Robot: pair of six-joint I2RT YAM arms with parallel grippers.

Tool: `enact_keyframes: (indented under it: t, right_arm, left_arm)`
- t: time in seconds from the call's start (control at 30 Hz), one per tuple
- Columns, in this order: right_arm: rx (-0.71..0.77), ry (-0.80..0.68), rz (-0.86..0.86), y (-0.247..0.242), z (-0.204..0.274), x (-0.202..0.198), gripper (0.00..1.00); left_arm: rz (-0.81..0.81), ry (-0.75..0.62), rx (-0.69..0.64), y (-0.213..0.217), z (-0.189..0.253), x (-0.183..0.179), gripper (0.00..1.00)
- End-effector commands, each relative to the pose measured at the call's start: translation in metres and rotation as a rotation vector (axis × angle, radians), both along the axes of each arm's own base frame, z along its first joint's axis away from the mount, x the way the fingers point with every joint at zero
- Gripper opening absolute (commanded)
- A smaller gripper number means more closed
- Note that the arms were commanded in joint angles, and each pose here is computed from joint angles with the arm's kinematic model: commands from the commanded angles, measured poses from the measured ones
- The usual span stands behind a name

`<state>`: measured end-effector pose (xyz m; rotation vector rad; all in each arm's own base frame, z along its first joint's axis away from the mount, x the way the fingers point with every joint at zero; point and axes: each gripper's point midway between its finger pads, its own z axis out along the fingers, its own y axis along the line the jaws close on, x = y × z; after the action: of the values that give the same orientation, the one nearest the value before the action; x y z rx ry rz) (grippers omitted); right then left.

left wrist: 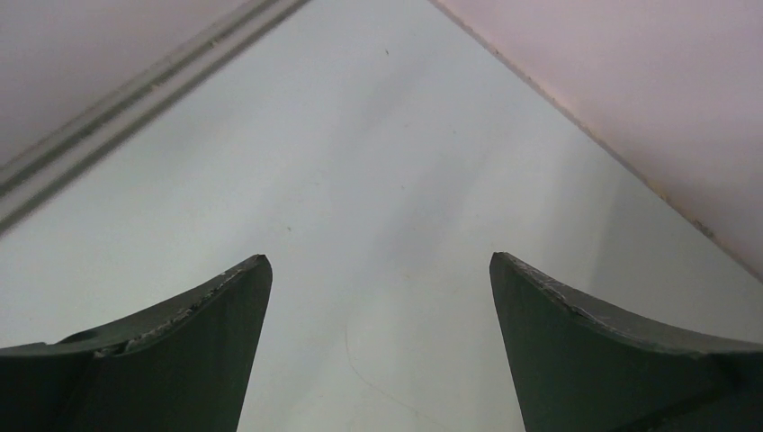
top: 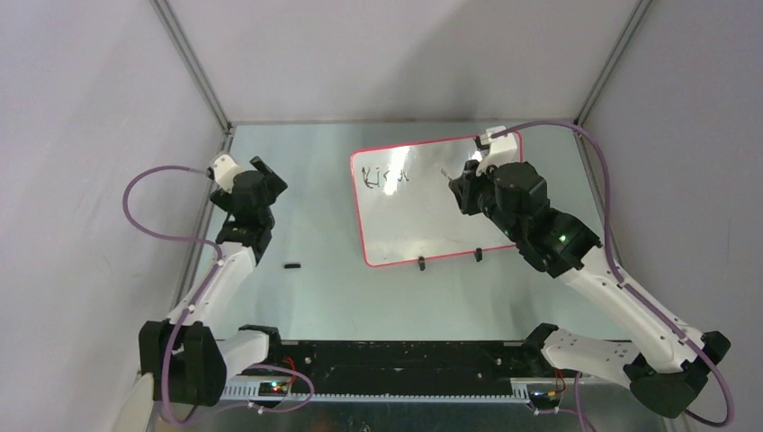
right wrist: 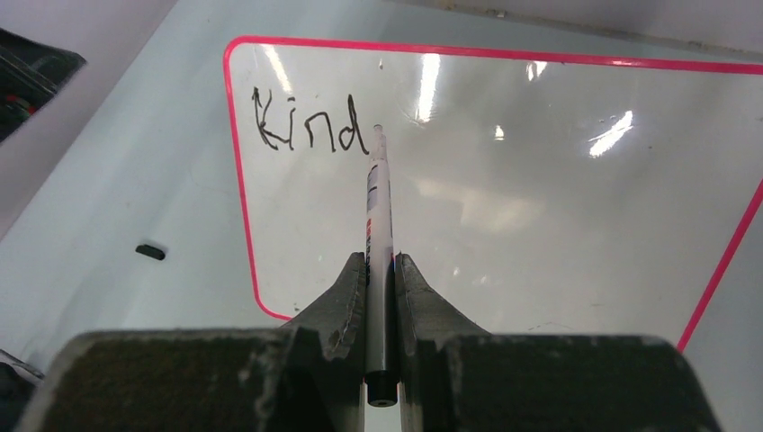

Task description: Write a sentence on the whiteboard

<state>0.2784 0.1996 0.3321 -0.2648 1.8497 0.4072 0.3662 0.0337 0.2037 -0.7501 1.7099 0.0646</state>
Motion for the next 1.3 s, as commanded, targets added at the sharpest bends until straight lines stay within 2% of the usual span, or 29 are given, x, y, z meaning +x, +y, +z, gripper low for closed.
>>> enact_keyframes:
  t: [0.0, 0.13, 0.27, 0.43, 0.5, 0.53, 0.57, 0.6, 0.63, 0.7, 0.73, 0.8, 0.97, 1.27]
  right_arm:
    - [0.102, -0.041, -0.009, 0.002, 0.042, -0.002, 0.0]
    - [0.106, -0.011, -0.018, 0.016, 0.068, 0.012, 0.0]
    - [0.064, 0.033, -0.036, 0.021, 0.088, 0.026, 0.0]
    - [0.093, 0.04, -0.019, 0.023, 0.103, 0.038, 0.0]
    - [0.087, 0.064, 0.001, 0.027, 0.09, 0.039, 0.0]
    - [0.08, 0.089, 0.01, 0.03, 0.074, 0.038, 0.0]
    - [0.075, 0.103, 0.013, 0.031, 0.064, 0.038, 0.0]
    - [0.064, 0.131, 0.017, 0.033, 0.045, 0.037, 0.0]
    - [0.06, 0.144, 0.015, 0.033, 0.036, 0.037, 0.0]
    - [0.038, 0.197, -0.002, 0.031, -0.003, 0.035, 0.0]
    - [0.05, 0.185, -0.005, 0.033, -0.006, 0.037, 0.0]
    - [0.048, 0.198, -0.004, 0.036, -0.023, 0.039, 0.0]
    - [0.008, 0.23, -0.032, 0.044, -0.047, 0.048, 0.0]
    - [-0.017, 0.211, -0.031, 0.058, -0.054, 0.052, 0.0]
  left_arm:
    - [-0.025, -0.03, -0.062, -0.015, 0.004, 0.008, 0.98]
    - [-0.043, -0.091, -0.09, -0.031, 0.007, 0.007, 0.99]
    - [-0.058, -0.172, -0.135, -0.044, 0.018, 0.025, 0.99]
    - [-0.162, -0.082, -0.053, -0.061, 0.04, 0.057, 0.99]
    - [-0.266, -0.093, -0.052, -0.078, 0.034, 0.06, 0.99]
    - [-0.299, -0.157, -0.061, -0.084, 0.044, 0.063, 0.99]
    - [-0.358, -0.144, -0.067, -0.093, 0.029, 0.058, 0.99]
    - [-0.388, -0.198, -0.071, -0.098, 0.038, 0.058, 0.99]
    - [-0.438, -0.178, -0.075, -0.105, 0.023, 0.052, 0.98]
    - [-0.505, -0.19, -0.076, -0.115, 0.018, 0.045, 0.97]
    - [-0.548, -0.213, -0.064, -0.121, 0.021, 0.042, 0.97]
    - [-0.581, -0.218, -0.035, -0.123, 0.008, 0.034, 0.96]
    - [-0.594, -0.258, -0.038, -0.126, 0.006, 0.032, 0.94]
    - [-0.579, -0.237, -0.039, -0.132, 0.004, 0.035, 0.94]
